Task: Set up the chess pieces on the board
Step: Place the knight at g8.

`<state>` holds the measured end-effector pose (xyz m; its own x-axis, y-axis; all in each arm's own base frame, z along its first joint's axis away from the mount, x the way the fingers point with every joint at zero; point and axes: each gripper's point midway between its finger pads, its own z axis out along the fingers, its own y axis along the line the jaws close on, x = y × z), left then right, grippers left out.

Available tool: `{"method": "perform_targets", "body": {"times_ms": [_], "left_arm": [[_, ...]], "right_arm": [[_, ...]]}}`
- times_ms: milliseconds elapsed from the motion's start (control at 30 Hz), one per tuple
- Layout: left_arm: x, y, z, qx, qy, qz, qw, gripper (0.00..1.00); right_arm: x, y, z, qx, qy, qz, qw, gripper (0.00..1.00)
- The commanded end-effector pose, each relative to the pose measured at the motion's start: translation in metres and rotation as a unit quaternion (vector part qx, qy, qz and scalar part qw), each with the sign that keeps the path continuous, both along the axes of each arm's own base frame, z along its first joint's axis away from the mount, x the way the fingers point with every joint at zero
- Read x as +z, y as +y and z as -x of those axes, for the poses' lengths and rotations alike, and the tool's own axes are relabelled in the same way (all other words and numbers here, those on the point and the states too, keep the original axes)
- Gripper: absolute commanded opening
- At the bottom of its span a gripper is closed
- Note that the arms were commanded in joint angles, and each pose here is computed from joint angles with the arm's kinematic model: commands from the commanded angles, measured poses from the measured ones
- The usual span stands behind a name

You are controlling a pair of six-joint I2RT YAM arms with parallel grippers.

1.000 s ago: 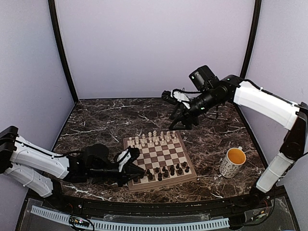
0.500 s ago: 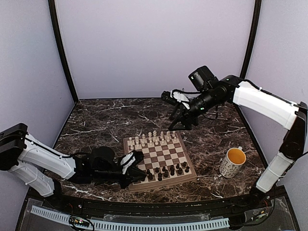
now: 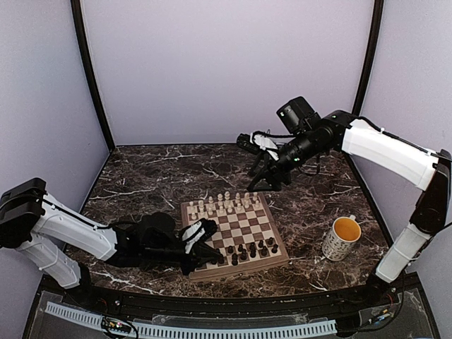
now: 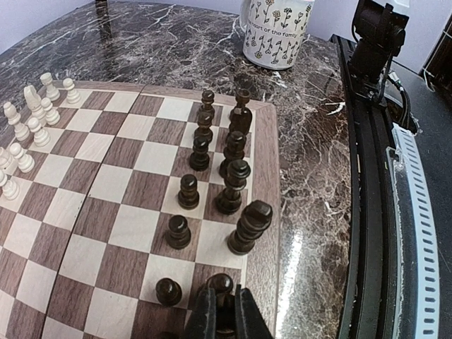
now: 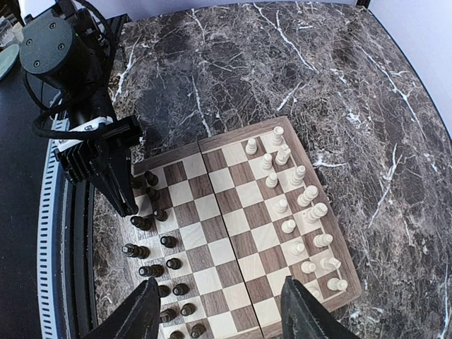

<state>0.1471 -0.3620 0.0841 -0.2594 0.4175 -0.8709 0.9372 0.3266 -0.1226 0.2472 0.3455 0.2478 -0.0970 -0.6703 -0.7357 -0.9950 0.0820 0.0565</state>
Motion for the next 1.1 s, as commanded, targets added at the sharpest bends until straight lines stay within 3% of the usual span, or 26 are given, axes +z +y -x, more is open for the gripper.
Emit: {"method": "perform_targets", "body": {"times_ms": [0, 1067], "left_arm": [[0.0050, -0.0039, 0.0031, -0.010, -0.004, 0.003, 1.000, 0.02], [-0.0037, 0.0017, 0.0022, 0.001, 0.004, -0.012, 1.000, 0.05]], "right_arm": [[0.0057, 0.0037, -0.0026, 0.006, -0.007, -0.014, 1.000, 0.59], [0.0052, 0.0068, -0.0034, 0.010, 0.000, -0.013, 1.000, 0.60]]}}
